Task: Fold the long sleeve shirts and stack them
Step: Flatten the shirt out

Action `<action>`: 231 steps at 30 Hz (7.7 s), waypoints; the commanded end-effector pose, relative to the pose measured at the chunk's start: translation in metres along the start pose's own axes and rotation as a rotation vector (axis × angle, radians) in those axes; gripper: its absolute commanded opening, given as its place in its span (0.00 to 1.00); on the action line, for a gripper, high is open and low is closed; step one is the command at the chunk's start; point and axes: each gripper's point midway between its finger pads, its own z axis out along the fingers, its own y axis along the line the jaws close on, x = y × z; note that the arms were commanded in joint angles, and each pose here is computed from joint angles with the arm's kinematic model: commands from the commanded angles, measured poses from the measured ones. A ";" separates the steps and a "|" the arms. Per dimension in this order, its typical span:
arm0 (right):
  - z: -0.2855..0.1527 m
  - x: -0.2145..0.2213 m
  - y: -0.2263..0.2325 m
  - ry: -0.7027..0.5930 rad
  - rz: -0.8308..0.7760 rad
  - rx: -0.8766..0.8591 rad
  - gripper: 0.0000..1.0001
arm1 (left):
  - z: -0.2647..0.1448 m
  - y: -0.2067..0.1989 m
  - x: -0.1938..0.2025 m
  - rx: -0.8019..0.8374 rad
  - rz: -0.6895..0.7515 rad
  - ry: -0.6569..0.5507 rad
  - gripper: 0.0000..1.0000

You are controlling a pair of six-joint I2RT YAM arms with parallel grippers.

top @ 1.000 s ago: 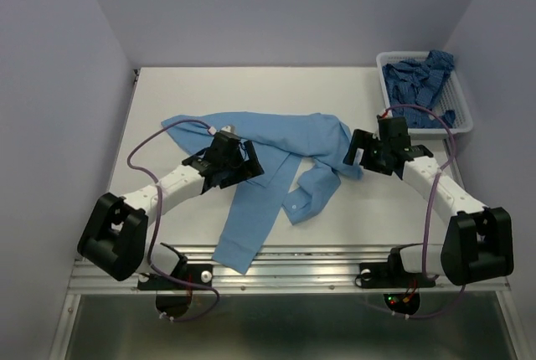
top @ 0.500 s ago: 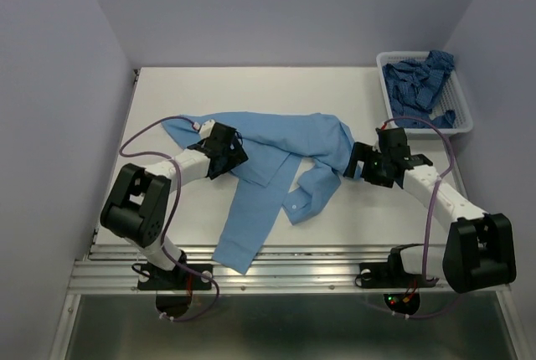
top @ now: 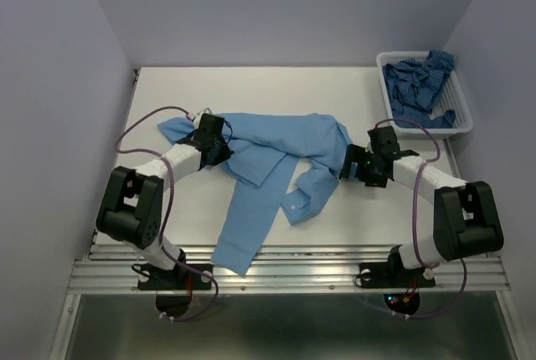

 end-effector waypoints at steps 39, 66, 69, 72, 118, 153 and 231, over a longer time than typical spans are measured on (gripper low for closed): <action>-0.372 -0.382 0.089 -1.041 -0.135 -0.559 0.01 | -0.387 -0.119 -0.383 0.795 0.129 -0.823 0.00; -0.149 -0.186 -0.007 -0.424 0.191 -0.301 0.03 | -0.084 0.077 -0.093 0.297 -0.252 -0.132 0.07; -0.121 -0.194 -0.019 -0.372 0.210 -0.277 0.03 | -0.064 0.087 -0.090 0.224 -0.280 -0.082 0.07; -0.103 -0.222 -0.023 -0.365 0.213 -0.283 0.03 | -0.053 0.080 -0.115 0.210 -0.265 -0.095 0.04; 0.013 -0.205 -0.014 -0.250 -0.209 -0.042 1.00 | 0.032 0.036 -0.058 0.087 -0.179 0.004 0.63; -0.072 -0.260 0.066 -0.446 -0.283 -0.146 0.01 | -0.095 -0.028 -0.162 0.284 -0.067 -0.265 0.00; -0.082 -0.052 0.030 -0.126 0.037 -0.282 0.01 | -0.062 0.120 -0.013 0.003 -0.356 -0.159 0.00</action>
